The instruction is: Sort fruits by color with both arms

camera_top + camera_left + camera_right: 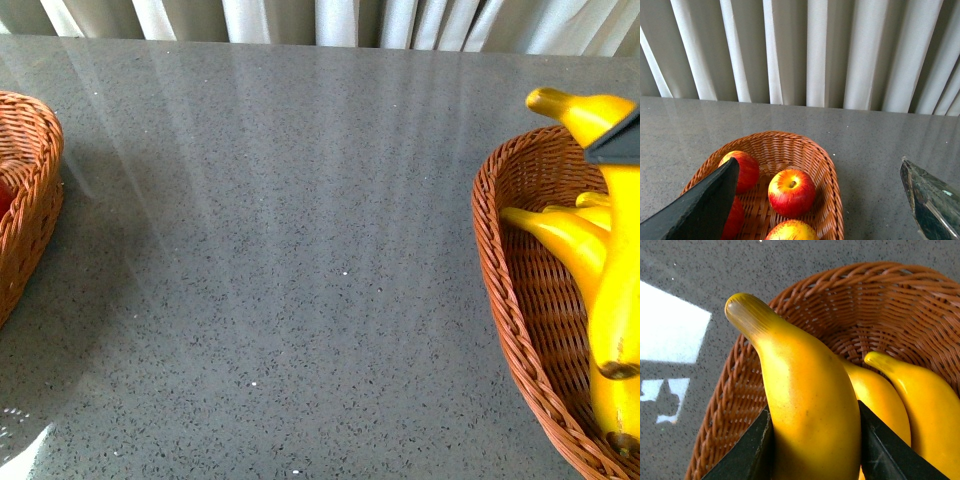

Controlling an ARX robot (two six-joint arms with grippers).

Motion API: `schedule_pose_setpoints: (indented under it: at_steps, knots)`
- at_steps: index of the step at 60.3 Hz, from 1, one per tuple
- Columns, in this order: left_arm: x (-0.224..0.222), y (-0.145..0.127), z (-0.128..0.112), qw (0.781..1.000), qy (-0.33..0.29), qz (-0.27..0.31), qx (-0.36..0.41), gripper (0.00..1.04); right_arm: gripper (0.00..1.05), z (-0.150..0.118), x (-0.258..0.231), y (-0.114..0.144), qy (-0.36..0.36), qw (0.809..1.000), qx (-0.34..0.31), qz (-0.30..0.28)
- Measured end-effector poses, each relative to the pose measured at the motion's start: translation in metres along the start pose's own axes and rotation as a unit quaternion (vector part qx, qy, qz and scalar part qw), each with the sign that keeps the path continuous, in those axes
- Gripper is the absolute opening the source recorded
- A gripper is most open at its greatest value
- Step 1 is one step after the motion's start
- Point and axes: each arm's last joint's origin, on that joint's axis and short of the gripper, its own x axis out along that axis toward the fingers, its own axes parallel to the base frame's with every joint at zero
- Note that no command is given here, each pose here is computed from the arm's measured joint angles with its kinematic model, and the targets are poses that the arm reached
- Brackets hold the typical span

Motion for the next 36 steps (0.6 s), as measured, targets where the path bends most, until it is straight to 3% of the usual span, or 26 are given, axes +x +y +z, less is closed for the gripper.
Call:
schedule_pose_setpoints:
  at_steps: [13,36]
  knots:
    - [0.0,0.0,0.0,1.0,0.0,0.0,0.0,0.96,0.36,-0.013,0.007,-0.028,0.015,1.0,-0.022,-0.005]
    - [0.0,0.0,0.0,1.0,0.0,0.0,0.0,0.96,0.36,-0.019,0.022,-0.034,0.038,0.998,-0.052,-0.013]
